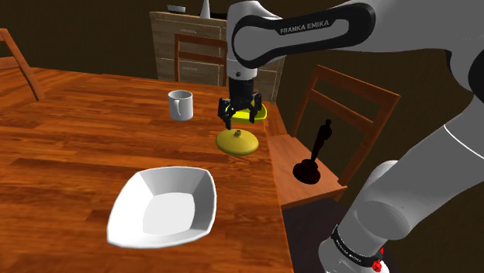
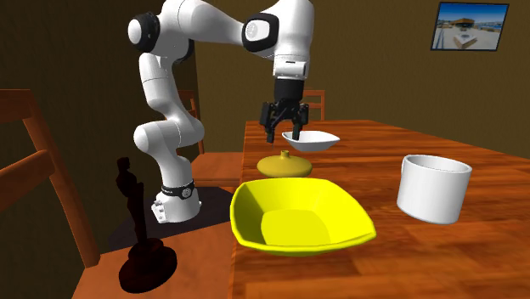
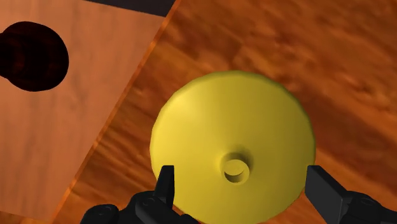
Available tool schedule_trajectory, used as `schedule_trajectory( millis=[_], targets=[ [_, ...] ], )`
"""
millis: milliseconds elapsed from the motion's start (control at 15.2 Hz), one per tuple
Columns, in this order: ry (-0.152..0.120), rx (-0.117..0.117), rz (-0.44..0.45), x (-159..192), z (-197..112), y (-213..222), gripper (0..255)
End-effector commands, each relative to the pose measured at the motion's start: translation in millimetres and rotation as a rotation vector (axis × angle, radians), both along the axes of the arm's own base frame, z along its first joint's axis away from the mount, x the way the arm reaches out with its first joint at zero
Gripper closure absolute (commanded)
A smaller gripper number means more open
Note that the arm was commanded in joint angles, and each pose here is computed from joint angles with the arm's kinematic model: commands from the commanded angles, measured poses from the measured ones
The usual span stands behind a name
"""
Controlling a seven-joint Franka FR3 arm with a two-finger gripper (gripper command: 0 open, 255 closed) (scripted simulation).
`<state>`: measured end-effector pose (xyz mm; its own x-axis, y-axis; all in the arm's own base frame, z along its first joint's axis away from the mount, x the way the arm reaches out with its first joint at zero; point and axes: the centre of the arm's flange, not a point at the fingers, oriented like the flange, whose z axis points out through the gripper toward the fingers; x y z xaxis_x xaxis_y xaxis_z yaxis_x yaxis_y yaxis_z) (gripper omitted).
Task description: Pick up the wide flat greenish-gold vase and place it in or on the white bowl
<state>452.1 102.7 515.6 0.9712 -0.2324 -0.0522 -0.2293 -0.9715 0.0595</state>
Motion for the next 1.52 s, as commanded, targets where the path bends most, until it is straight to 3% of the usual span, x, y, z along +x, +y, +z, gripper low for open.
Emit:
schedule_trajectory(
  millis=[0,132,660,726,1452],
  targets=[
    [0.000,0.000,-0.001,0.3,-10.0,0.1,0],
    [0.000,0.000,-0.001,-0.6,-23.6,-0.6,0],
    [0.000,0.000,-0.001,-0.6,-23.5,-0.6,0],
    [0.000,0.000,-0.001,-0.6,-23.5,-0.6,255],
    [0.000,0.000,-0.001,-0.7,-13.0,-0.6,255]
  ],
)
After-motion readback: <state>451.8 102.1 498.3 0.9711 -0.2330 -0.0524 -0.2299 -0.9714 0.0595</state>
